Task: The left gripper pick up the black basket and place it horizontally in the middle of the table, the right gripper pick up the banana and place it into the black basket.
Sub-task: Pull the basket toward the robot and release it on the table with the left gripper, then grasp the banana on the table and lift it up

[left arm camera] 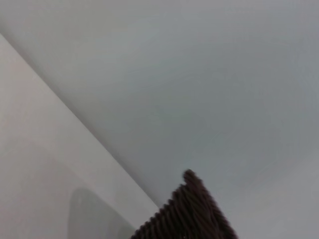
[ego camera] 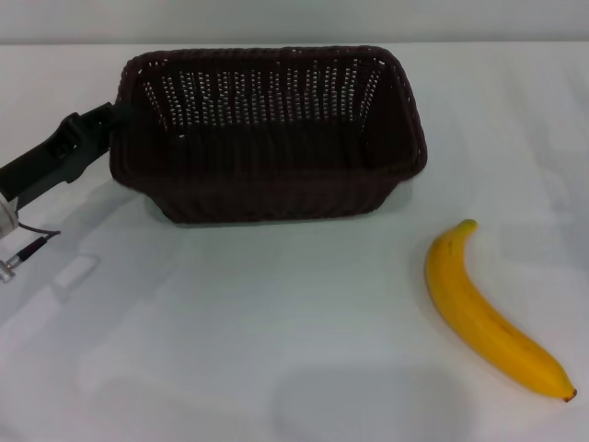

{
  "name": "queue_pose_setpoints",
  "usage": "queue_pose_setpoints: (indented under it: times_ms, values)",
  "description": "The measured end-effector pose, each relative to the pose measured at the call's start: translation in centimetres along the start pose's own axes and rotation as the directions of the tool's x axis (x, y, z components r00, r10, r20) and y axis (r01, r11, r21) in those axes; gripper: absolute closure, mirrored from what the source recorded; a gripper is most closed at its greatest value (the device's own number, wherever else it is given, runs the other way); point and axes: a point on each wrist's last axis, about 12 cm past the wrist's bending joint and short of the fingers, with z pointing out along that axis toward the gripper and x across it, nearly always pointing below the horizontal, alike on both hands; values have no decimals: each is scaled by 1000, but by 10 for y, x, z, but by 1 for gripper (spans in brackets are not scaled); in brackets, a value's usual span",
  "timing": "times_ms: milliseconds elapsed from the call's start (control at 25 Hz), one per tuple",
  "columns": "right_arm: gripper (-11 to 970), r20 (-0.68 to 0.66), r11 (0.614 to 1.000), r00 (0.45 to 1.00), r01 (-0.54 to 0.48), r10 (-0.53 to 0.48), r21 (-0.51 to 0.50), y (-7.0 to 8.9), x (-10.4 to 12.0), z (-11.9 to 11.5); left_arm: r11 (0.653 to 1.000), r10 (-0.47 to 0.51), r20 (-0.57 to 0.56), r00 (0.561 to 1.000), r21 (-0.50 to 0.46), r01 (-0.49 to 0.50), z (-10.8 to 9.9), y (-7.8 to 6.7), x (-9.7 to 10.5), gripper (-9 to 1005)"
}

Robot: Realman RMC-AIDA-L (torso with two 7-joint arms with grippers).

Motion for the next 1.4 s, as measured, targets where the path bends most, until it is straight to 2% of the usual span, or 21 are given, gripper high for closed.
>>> queue_pose_setpoints:
  times_ms: [80, 240, 400, 560, 640, 680, 760, 800, 840, 960, 1040, 1080, 1160, 1240, 1320, 1400]
  values:
    - [101, 1, 1000, 1000, 0, 0, -1, 0, 0, -1, 1000, -5, 4, 1000, 4, 5, -2, 0, 1, 792]
    - [101, 0, 1000, 1000, 0, 0, -4, 1, 1, -1, 1000, -8, -5, 1000, 22, 8, -2, -1, 4, 630]
    - [101, -2, 1000, 1000, -3, 3, -1, 0, 1, -2, 999, -3, 6, 1000, 35, 3, -13, 2, 6, 468]
    - [101, 1, 1000, 1000, -25, 25, 2, -1, 1, -3, 999, -2, 94, 996, 33, -2, -40, 12, 8, 307]
    - [101, 2, 999, 999, -46, 46, 2, -1, 1, -3, 1000, 22, 198, 980, 4, -23, -66, 22, 8, 228]
    - [101, 1, 997, 997, -78, 78, 2, -2, 1, -3, 1000, 22, 198, 980, 4, -23, -66, 22, 8, 189]
    - [101, -7, 988, 988, -153, 153, -11, -5, 0, -4, 998, 65, 295, 953, -34, -58, -88, 29, 8, 139]
    - [101, -36, 970, 973, -232, 230, -68, -10, -4, -2, 995, 92, 347, 933, -60, -76, -98, 33, 9, 130]
    - [101, -36, 970, 973, -232, 230, -68, -10, -4, -2, 992, 118, 389, 914, -83, -93, -106, 35, 9, 120]
    - [102, -135, 920, 942, -331, 308, -208, -22, -20, 4, 967, 239, 532, 812, -204, -151, -133, 45, 14, 120]
    - [102, -229, 875, 921, -376, 315, -305, -29, -35, 10, 952, 288, 559, 777, -252, -171, -140, 48, 16, 121]
    - [103, -267, 854, 913, -389, 308, -346, -31, -42, 12, 932, 343, 576, 742, -305, -195, -145, 51, 17, 121]
    - [103, -373, 782, 899, -398, 228, -480, -28, -64, 18, 896, 423, 581, 695, -382, -225, -149, 53, 19, 121]
    - [104, -452, 704, 885, -390, 109, -594, -18, -84, 23, 870, 472, 578, 666, -428, -246, -150, 55, 19, 121]
    - [104, -487, 635, 873, -367, -16, -680, -1, -105, 26, 848, 509, 571, 644, -460, -263, -149, 55, 16, 122]
    - [105, -493, 595, 861, -333, -124, -731, 17, -123, 26, 839, 523, 566, 637, -471, -271, -146, 55, 13, 122]
